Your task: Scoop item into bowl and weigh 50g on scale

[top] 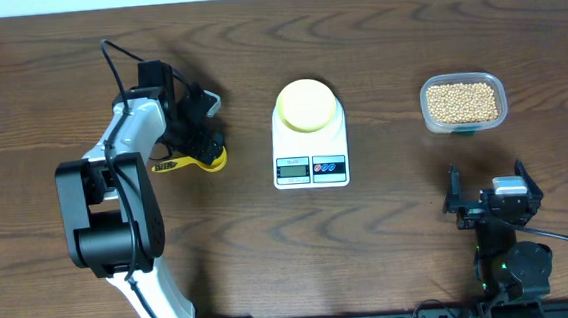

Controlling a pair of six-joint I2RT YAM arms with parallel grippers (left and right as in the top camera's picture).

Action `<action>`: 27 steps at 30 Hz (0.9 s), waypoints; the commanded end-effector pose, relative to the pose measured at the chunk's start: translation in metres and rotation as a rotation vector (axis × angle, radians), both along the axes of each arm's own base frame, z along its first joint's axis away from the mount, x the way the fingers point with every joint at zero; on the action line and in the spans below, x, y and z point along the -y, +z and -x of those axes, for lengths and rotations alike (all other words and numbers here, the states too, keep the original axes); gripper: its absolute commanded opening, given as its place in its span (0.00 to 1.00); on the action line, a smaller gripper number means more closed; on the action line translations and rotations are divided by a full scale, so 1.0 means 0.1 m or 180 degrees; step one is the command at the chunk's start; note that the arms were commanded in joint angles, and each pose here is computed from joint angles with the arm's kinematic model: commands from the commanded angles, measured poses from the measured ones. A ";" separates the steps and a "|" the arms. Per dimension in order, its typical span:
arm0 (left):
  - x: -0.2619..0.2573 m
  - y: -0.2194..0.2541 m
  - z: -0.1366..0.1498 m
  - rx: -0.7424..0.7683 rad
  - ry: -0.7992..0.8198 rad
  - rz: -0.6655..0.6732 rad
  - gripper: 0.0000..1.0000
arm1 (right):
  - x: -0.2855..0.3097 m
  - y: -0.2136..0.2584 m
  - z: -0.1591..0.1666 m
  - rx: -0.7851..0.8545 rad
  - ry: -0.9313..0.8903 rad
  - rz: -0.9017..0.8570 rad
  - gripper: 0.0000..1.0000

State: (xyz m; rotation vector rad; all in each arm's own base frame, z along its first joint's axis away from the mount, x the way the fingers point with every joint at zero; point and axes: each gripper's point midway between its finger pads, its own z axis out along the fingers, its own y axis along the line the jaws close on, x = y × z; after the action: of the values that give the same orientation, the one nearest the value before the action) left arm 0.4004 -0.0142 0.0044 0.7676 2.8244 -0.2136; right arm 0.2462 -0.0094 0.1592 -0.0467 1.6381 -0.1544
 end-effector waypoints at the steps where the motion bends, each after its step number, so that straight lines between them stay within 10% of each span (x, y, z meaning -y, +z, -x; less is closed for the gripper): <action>1: -0.03 0.01 -0.01 -0.0102 0.0580 0.0074 0.98 | -0.02 0.00 0.00 -0.0001 0.0031 0.0044 0.99; 16: -0.13 -0.02 0.09 -0.0528 0.2485 0.0158 0.98 | -0.02 0.00 0.00 -0.0001 0.0031 0.0044 0.99; 27: -0.13 -0.01 0.03 -0.0498 0.2814 0.0243 0.98 | -0.02 0.00 0.00 -0.0001 0.0031 0.0044 0.99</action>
State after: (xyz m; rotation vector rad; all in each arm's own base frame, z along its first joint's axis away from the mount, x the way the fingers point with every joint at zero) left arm 0.3964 -0.0037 0.0046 -0.4831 2.9730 -0.2310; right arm 0.2462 -0.0094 0.1593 -0.0466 1.6378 -0.1544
